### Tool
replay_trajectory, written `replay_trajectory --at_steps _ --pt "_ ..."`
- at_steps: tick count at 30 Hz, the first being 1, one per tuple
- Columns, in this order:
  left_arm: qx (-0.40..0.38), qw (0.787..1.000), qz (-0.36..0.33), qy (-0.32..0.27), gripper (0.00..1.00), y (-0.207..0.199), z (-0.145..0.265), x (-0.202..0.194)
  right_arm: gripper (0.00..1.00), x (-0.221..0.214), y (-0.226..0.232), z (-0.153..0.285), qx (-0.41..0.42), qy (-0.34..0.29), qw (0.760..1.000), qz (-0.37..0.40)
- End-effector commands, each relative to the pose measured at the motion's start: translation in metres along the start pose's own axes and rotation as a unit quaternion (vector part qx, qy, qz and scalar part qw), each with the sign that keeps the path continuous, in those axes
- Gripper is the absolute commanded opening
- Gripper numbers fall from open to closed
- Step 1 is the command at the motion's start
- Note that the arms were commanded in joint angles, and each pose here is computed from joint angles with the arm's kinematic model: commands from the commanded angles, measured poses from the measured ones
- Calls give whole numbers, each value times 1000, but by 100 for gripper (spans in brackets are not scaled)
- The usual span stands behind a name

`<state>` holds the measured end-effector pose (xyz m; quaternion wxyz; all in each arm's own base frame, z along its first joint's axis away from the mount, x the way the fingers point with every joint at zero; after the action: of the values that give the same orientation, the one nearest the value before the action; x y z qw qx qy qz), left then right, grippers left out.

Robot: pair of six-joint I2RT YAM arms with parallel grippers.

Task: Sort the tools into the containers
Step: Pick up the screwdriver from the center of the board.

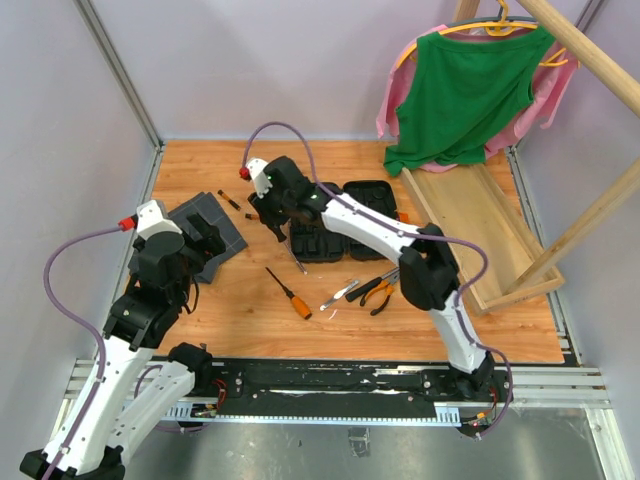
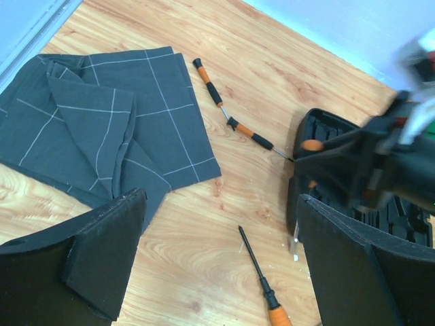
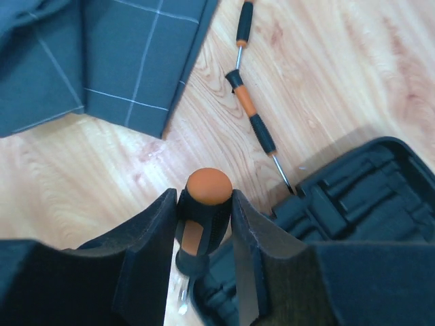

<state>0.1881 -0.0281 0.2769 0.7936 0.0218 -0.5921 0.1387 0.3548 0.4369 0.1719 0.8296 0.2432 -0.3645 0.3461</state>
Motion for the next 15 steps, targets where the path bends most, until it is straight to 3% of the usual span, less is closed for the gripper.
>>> replay_trajectory --at_steps 1,7,15 --pt "0 1000 3 -10 96 0 -2 2 28 32 4 55 16 -74 997 -31" --pt "-81 997 7 -16 96 -21 -2 3 26 25 -3 108 14 -116 991 -72" --pt "-226 974 -11 -8 96 -64 -10 1 24 8 -19 179 -2 -171 978 -121"
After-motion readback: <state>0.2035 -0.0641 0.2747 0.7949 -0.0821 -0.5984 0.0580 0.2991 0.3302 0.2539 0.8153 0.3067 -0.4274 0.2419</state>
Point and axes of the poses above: each gripper's point midway between its finger pads, its own z axis back along the fingers, its own y axis along the line the jaws close on, x = y × z, the point moved 6 cm from there along z, back along the fingers, and after that the axes turned 13 degrees about -z, right-handed, at the moved point
